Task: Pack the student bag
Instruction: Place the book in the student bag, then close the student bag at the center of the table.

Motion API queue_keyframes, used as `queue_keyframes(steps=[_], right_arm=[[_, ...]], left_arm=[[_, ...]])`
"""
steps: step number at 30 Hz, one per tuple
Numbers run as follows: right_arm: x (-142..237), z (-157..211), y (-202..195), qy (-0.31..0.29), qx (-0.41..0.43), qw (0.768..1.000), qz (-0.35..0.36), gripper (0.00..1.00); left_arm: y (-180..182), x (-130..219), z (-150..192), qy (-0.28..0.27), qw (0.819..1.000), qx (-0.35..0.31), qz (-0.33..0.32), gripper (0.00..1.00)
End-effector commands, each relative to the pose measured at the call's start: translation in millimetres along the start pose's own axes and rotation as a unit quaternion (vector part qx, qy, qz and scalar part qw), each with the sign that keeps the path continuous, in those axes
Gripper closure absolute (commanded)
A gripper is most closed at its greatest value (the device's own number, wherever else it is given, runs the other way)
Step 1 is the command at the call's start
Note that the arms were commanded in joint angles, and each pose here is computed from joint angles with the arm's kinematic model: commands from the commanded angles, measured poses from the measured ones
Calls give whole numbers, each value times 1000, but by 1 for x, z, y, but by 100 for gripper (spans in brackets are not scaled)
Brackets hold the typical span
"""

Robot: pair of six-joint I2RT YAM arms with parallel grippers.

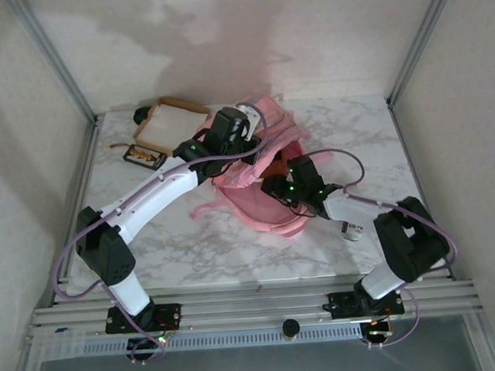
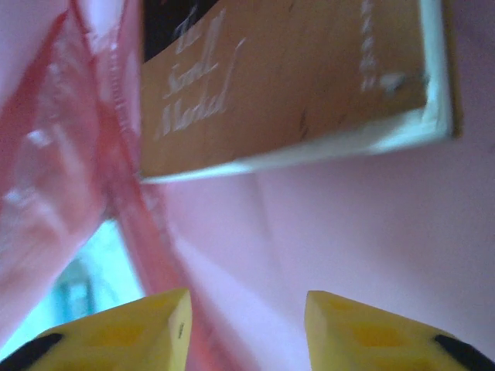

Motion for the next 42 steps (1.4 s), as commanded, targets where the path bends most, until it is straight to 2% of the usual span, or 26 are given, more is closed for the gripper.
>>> queue_keyframes(steps=[1,3,6,9,11,13,16,19,22,24,27,30,31,32,35,38,42], right_arm=[[-21,-30,5,-53,-18,998,-13,71],[-23,-55,12,-94,-15,995,-25,80],[-24,-98,19,-150,4,989,-10,83],[-22,-126,27,-178,19,984,-18,82],[-22,-134,29,-182,30,983,-10,76],[-22,-133,30,-172,45,984,-4,69],[-10,-117,27,-149,56,987,-8,66],[9,-89,9,-112,58,992,4,63],[44,-69,-7,-102,60,992,33,59],[71,-59,-18,-112,57,991,51,56],[121,-62,-41,-159,39,981,100,55],[154,-65,-44,-184,35,976,107,55],[162,-65,-41,-188,36,975,111,55],[167,-64,-37,-186,39,975,113,56],[173,-54,-21,-183,63,973,126,55],[165,-33,-3,-171,100,967,161,52],[123,23,25,-105,132,973,158,49]], left_arm=[[6,37,-54,-100,994,33,14,100],[-3,40,-52,-97,994,18,38,100],[-8,39,-44,-88,995,17,46,100],[-12,36,-38,-80,995,25,53,100],[-11,35,-37,-82,995,35,50,100],[-14,31,-39,-87,993,53,59,100],[-21,17,-42,-88,990,85,67,100],[-19,-2,-40,-80,988,121,52,100],[-31,-24,-37,-66,985,142,67,100],[-43,-36,-36,-59,985,143,79,100],[-61,-50,-33,-41,986,135,83,100],[-72,-58,-25,-23,987,133,87,100],[-72,-58,-20,-14,987,132,87,89],[-70,-55,-15,-5,988,131,81,69],[-55,-31,-3,-5,987,142,78,46],[-27,-1,22,-25,982,173,67,33],[30,26,78,-32,964,263,24,29]])
Point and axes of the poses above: each hand's point on the last joint's axis, 136 mm out from that joint toward the fingers, its own x axis back along the fingers, its own y axis along the line the jaws close on, z = x × y, the point moved 1 cm from there along x, back along the fingers, and after that the axes turned 15 degrees about -x, right-handed, at the moved point
